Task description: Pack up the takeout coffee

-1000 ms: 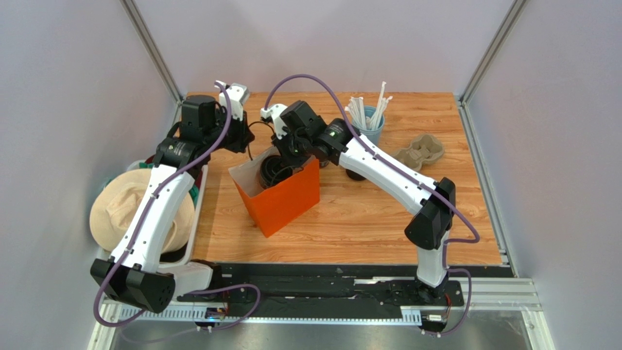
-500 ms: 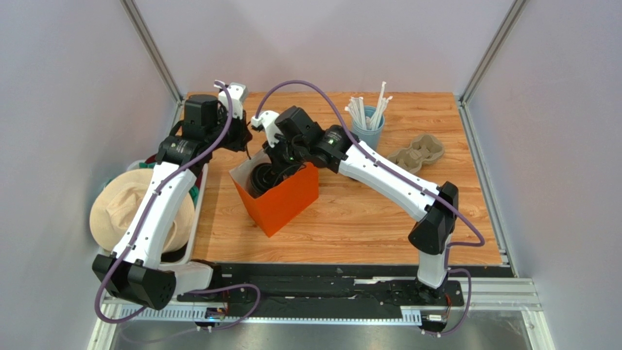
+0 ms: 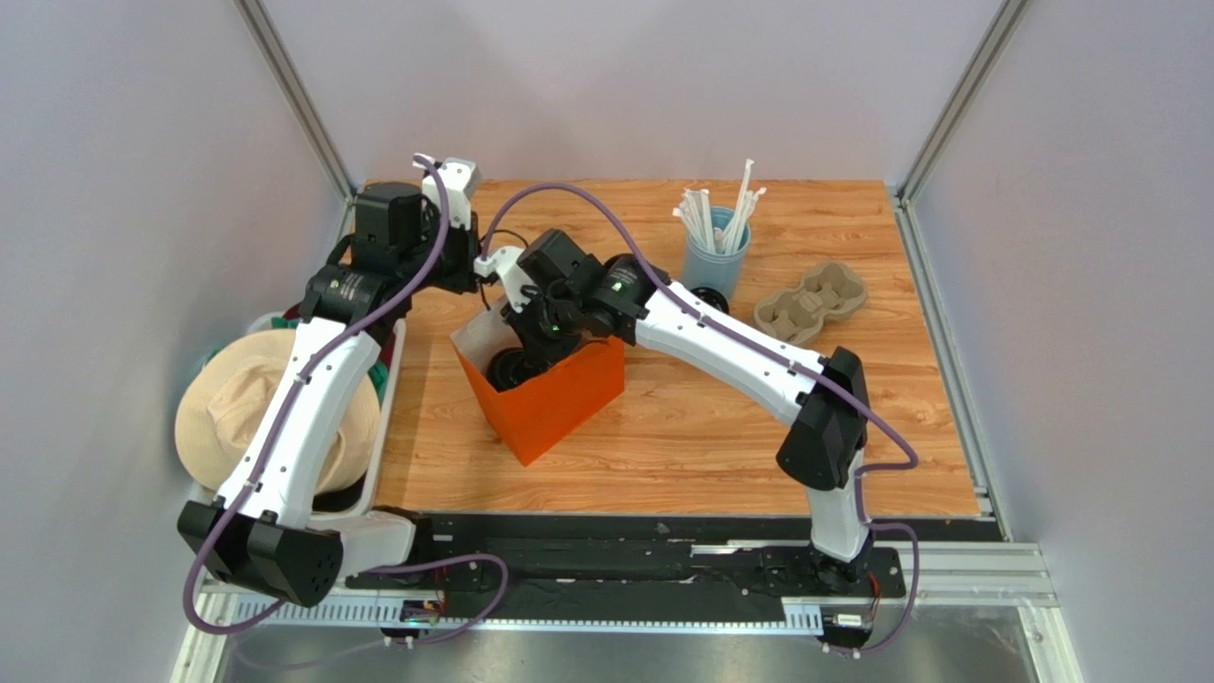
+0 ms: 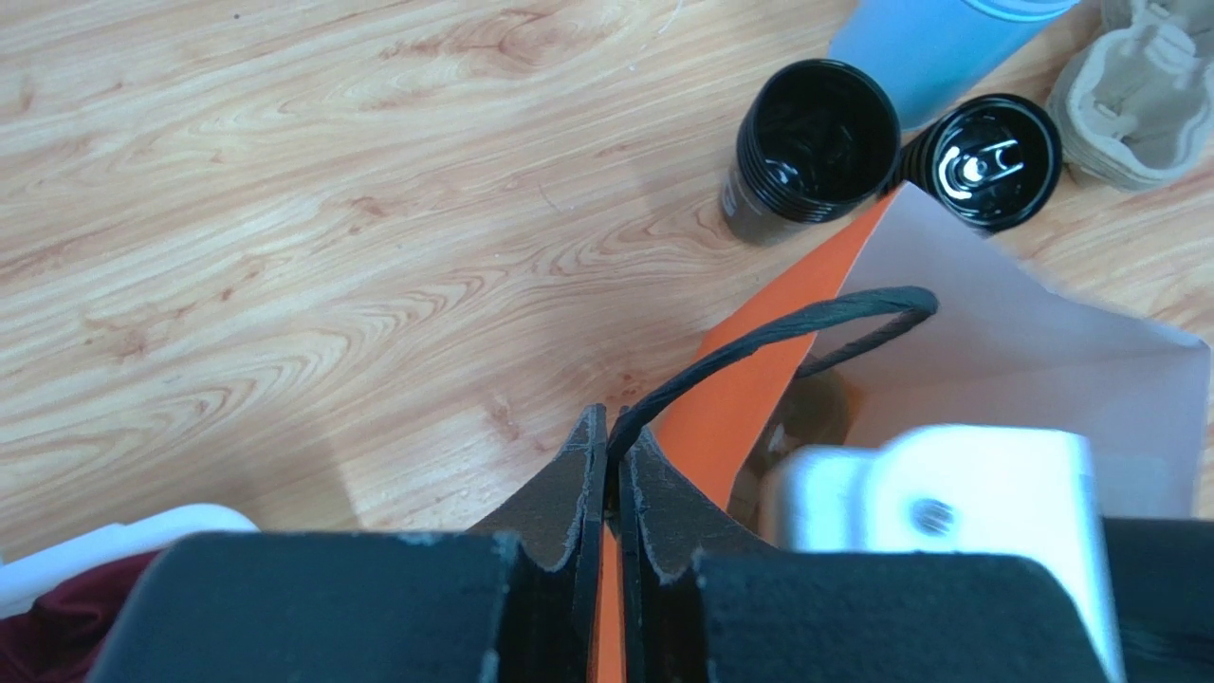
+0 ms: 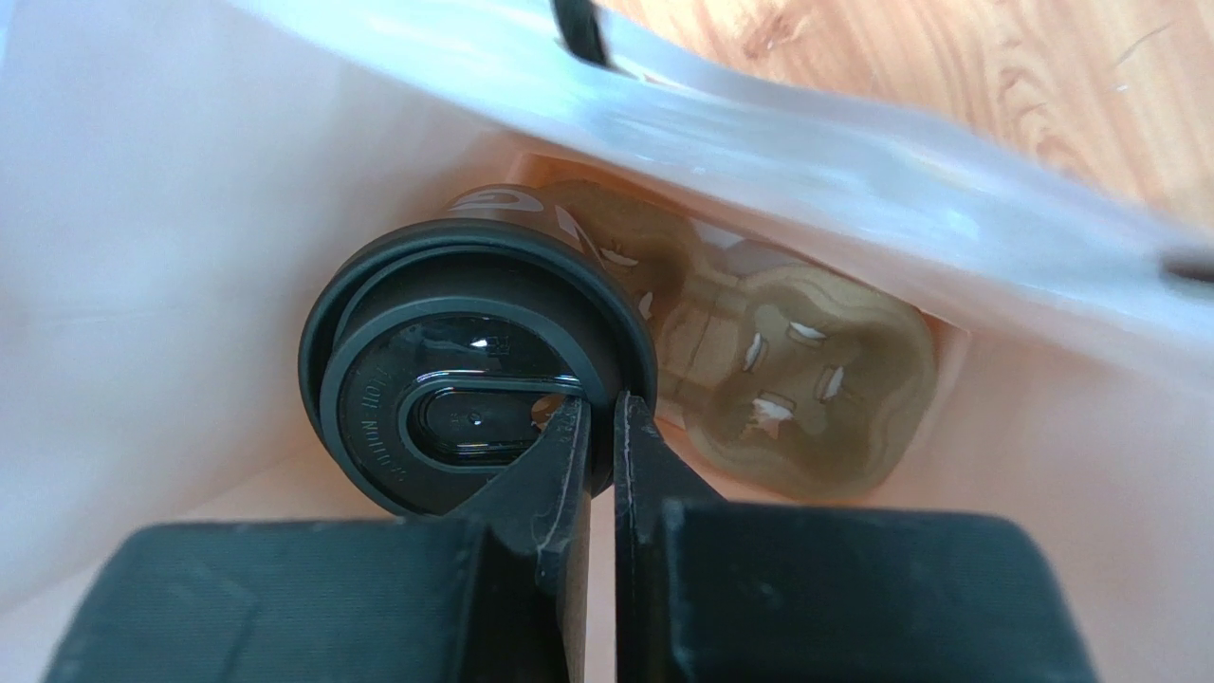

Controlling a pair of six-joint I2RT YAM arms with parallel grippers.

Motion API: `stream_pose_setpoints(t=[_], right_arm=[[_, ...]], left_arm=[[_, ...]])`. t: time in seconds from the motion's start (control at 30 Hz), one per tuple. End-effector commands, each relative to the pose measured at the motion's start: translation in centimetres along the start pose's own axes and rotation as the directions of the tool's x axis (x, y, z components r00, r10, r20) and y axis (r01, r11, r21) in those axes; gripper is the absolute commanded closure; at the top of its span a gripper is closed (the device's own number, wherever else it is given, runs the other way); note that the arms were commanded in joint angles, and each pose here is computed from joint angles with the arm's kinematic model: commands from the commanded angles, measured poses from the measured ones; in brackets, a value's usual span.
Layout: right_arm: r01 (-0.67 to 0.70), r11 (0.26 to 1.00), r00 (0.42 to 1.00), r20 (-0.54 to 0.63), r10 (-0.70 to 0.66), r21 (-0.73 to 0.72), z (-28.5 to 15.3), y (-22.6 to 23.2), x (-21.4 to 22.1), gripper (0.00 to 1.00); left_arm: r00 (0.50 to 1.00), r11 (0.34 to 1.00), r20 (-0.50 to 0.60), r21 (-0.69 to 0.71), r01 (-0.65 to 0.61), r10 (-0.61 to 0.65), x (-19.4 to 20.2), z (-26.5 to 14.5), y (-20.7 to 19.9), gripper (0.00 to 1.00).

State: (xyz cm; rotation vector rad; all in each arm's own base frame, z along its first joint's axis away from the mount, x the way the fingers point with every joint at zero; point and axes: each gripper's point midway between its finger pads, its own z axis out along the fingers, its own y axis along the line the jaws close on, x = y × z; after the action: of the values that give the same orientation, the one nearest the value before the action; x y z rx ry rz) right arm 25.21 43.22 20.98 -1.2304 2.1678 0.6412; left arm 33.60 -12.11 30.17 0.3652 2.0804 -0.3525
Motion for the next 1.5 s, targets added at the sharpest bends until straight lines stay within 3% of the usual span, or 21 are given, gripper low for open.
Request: stream_pose_setpoints(t=[0.0,0.77,1.47], right_arm=[[-0.004,1.000,1.000,-0.025,0.003,-0.025,0.7,0.5,0.2,1.00],[0.019,0.998,0.954,-0.299,-0.039,-0.068,2.6,1.9,6.0,1.00],[0.022,0.999,0.907,-0.418,-0.038,-0.043,5.4,1.7,9.8,1.00]], left_arm=[[0.995,1.000,0.102,0.027,-0.008,0.006,-2.5,-2.4,-1.0,1.00],[0.990,0.997,0.141,0.066,-0.031,0.022,-2.4,-3.1,-1.8,1.00],[0.991,0.995,0.132,0.098,-0.036,0.023,-1.7,-2.7,-2.3,1.00]])
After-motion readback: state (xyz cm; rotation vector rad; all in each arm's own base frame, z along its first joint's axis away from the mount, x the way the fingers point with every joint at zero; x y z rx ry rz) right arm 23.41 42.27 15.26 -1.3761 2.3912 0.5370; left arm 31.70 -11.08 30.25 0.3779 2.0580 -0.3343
